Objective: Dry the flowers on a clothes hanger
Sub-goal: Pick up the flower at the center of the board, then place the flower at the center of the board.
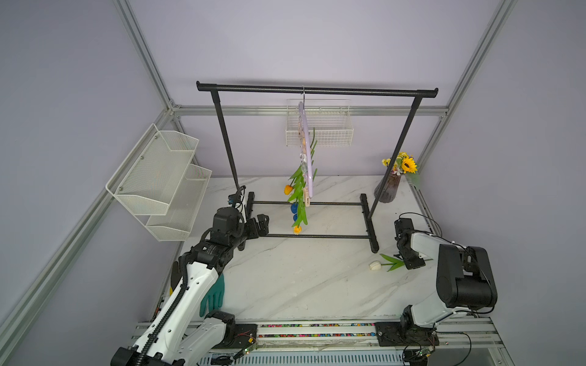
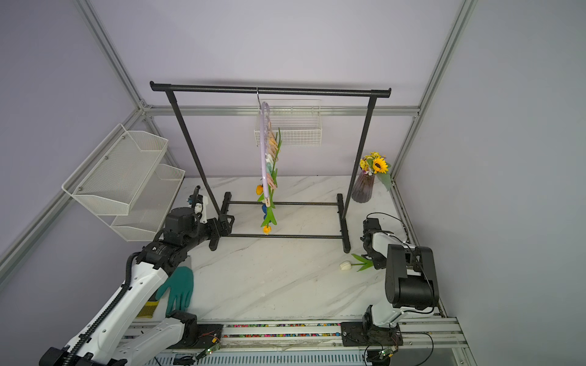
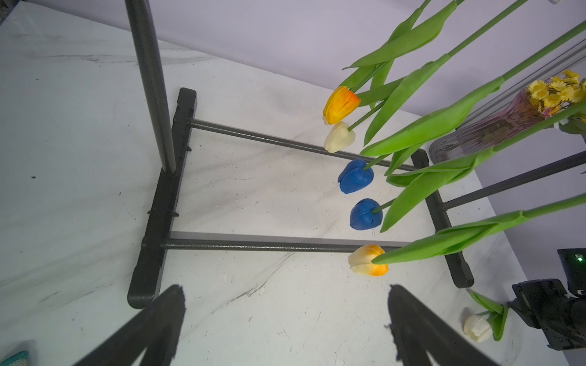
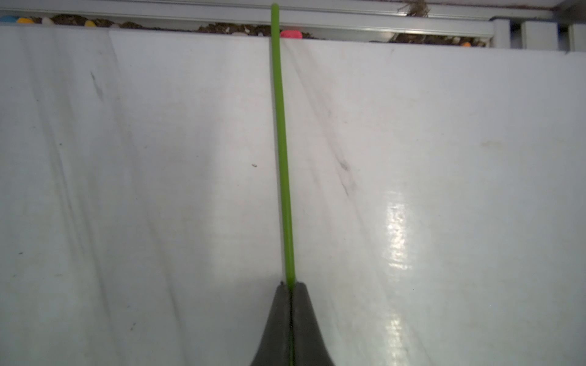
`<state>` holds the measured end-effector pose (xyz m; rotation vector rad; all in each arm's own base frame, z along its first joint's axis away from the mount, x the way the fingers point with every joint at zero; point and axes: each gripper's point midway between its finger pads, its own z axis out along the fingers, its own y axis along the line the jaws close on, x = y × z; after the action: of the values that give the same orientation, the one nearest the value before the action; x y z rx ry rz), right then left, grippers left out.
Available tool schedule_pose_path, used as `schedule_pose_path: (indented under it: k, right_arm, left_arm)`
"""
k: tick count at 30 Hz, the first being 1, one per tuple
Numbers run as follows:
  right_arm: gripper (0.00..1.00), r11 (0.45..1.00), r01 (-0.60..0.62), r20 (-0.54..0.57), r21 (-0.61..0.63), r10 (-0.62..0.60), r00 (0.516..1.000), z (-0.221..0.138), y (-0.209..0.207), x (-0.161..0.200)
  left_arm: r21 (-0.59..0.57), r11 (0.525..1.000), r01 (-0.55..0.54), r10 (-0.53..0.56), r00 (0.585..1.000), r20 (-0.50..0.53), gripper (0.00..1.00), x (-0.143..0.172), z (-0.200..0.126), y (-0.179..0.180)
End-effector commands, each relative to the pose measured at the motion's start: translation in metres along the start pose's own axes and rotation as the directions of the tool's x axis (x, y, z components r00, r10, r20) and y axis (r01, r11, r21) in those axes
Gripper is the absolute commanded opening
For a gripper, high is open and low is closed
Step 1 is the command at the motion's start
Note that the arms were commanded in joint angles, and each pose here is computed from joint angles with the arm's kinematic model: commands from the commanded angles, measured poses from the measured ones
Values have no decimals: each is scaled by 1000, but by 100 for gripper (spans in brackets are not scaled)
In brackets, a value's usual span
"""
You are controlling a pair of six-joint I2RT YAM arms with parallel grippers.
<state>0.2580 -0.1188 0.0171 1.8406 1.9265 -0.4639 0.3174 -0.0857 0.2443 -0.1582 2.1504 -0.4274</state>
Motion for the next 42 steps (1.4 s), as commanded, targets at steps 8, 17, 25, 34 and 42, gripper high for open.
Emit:
schedule_pose_path:
  k: [8,17,25,34,42]
  right_arm:
    - [0,994,52,-122,-96,-64,990,0,5,22]
    - [0,964,95,-15,-250,-102,995,-39,28,-11]
    - [0,916,151,69,-372,-134,988,-81,50,-26]
    - [0,615,336,129,-713,-355,926,-157,114,15]
    - [0,379,243,0,-893,-540,842,-172,136,90]
  left_arm:
    - [19,1000,17,-18,998,56,100,-15,-5,-4]
    - [25,1000,17,-18,998,55,100,-16,-4,-6]
    - [27,1000,12,-14,998,64,100,-20,-7,-7]
    - [28,1000,9,-11,998,65,100,-22,-7,-9]
    - [22,1000,6,-7,998,66,100,-22,-8,-7]
